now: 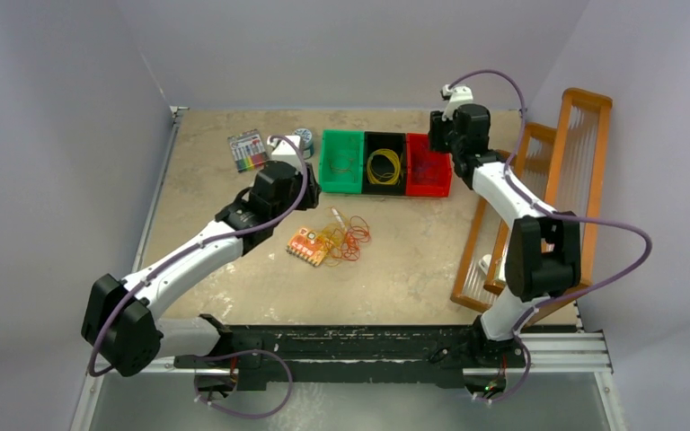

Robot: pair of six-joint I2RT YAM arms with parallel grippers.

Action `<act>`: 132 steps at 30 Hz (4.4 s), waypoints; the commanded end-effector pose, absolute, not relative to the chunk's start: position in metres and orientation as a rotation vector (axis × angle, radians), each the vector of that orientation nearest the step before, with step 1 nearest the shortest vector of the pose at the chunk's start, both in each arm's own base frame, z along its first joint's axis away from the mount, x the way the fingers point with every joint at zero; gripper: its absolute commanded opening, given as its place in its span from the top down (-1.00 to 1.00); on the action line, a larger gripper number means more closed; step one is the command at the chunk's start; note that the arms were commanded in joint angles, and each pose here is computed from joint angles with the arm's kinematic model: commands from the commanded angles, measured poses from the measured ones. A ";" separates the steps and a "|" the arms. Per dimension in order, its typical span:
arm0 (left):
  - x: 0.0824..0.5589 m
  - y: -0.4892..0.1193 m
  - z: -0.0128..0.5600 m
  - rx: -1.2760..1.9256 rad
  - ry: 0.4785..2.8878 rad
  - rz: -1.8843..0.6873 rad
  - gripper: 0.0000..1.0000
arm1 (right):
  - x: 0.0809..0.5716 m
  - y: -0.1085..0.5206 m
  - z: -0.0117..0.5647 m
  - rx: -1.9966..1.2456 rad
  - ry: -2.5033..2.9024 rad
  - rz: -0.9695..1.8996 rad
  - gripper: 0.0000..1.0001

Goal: Untangle the cables

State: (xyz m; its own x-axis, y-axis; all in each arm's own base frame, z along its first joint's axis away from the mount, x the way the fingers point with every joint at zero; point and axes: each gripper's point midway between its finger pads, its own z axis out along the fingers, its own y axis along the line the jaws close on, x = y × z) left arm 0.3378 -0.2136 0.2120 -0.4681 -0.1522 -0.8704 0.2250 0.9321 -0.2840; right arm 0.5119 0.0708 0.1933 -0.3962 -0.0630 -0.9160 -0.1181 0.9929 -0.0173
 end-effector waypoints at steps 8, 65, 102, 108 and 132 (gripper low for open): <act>0.337 -0.240 0.180 0.062 2.075 -0.490 0.21 | 0.459 0.124 0.234 -0.360 1.795 0.395 0.06; 0.332 -0.202 0.197 -0.137 1.847 -0.527 0.18 | 0.298 0.322 0.194 -0.698 1.877 0.861 1.00; 0.290 -0.248 0.251 0.098 1.237 -0.995 -0.26 | 0.337 0.317 0.369 -0.507 1.570 0.786 1.00; 0.289 -0.266 0.243 0.194 1.264 -0.873 -0.32 | 0.334 0.321 0.371 -0.524 1.566 0.811 1.00; 0.346 -0.277 0.152 -0.021 1.459 -0.767 -0.06 | 0.268 0.303 0.479 -0.714 1.214 0.876 1.00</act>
